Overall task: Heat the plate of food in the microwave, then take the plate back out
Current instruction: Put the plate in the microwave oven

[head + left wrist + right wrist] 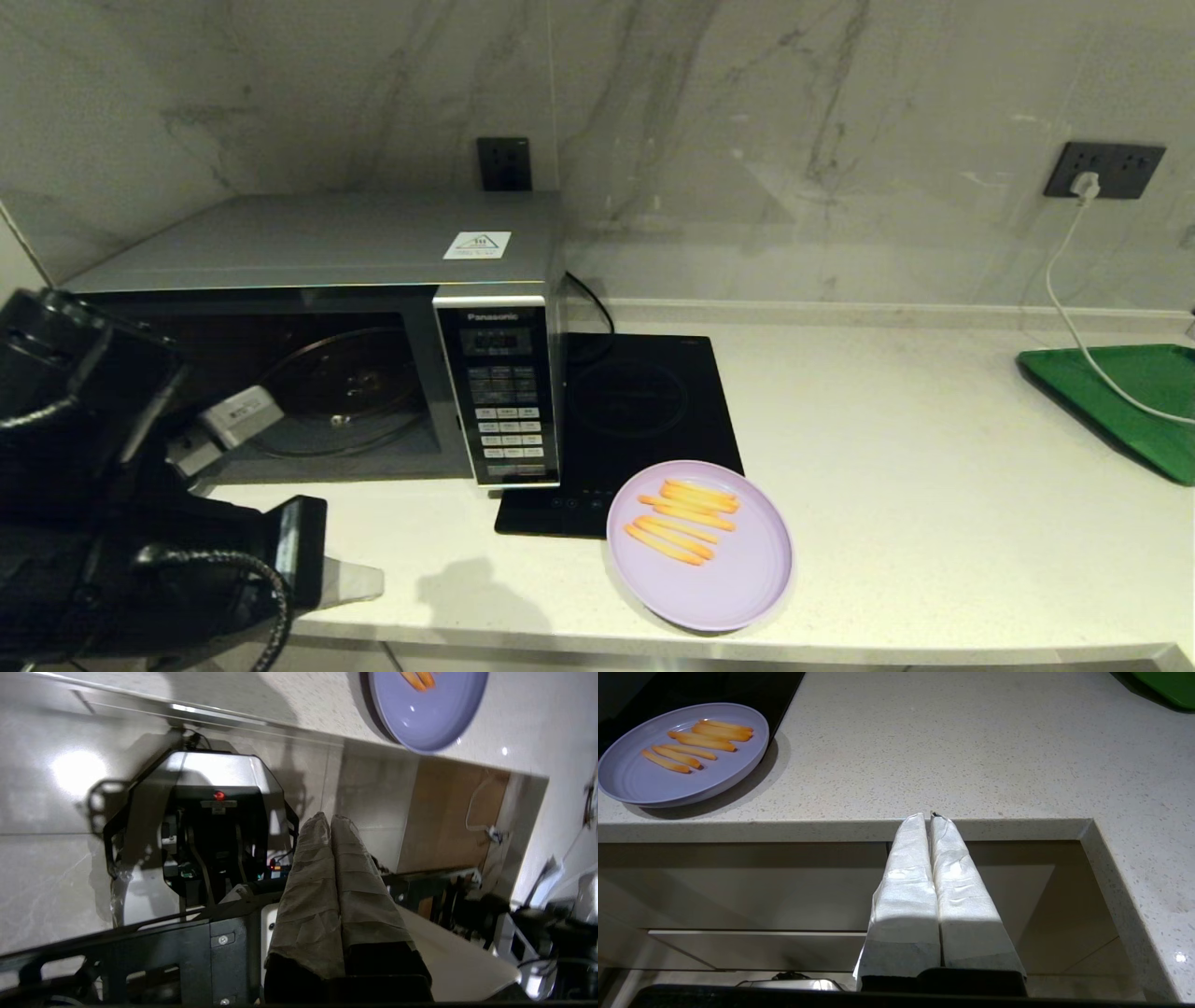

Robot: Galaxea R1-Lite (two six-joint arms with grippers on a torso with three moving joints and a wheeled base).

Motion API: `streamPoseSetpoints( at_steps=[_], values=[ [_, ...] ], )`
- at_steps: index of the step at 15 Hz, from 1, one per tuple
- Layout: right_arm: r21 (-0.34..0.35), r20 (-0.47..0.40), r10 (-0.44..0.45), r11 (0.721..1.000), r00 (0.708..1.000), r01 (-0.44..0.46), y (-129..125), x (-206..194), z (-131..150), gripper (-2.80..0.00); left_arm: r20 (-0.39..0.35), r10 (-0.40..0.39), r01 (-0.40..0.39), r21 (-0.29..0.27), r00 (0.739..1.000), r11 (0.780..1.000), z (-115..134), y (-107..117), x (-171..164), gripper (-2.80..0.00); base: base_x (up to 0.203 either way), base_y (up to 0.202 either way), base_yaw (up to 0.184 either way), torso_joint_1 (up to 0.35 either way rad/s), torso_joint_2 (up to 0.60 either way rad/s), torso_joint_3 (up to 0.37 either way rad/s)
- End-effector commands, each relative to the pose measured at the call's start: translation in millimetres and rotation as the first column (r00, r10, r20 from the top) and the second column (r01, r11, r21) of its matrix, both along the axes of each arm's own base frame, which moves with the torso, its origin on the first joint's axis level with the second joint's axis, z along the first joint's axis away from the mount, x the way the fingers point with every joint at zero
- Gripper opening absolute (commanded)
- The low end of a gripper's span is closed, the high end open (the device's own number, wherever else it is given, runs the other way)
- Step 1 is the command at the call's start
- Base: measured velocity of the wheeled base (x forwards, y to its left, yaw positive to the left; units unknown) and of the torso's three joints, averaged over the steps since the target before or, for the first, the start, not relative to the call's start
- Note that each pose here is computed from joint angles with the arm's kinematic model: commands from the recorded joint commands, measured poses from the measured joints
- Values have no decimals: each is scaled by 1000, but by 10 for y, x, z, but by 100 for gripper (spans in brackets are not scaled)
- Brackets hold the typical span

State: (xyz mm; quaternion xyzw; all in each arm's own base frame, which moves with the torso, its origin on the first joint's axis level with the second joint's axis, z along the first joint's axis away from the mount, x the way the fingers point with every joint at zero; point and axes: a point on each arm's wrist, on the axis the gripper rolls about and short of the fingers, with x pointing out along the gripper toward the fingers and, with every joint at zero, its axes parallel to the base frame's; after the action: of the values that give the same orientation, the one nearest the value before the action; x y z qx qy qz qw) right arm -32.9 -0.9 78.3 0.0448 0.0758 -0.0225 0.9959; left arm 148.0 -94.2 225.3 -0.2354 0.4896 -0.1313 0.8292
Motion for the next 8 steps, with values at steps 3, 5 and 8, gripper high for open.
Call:
streamPoseSetpoints(
  at_steps=[3, 5, 8],
  values=[
    [0, -1, 0, 1000, 1000, 0, 0, -1, -1, -280, -13, -98, 98, 7, 995, 995, -447, -464, 440, -280, 0, 0, 0, 0, 0, 0],
    [0, -1, 0, 1000, 1000, 0, 0, -1, -1, -280, -29, -128, 128, 20, 991, 992, -735, -709, 676, -280, 0, 0, 0, 0, 0, 0],
    [0, -1, 0, 1000, 1000, 0, 0, -1, -1, -280, -58, -175, 178, 58, 983, 982, -1249, -1041, 930, 0, 0, 0, 0, 4, 1, 8]
  ],
)
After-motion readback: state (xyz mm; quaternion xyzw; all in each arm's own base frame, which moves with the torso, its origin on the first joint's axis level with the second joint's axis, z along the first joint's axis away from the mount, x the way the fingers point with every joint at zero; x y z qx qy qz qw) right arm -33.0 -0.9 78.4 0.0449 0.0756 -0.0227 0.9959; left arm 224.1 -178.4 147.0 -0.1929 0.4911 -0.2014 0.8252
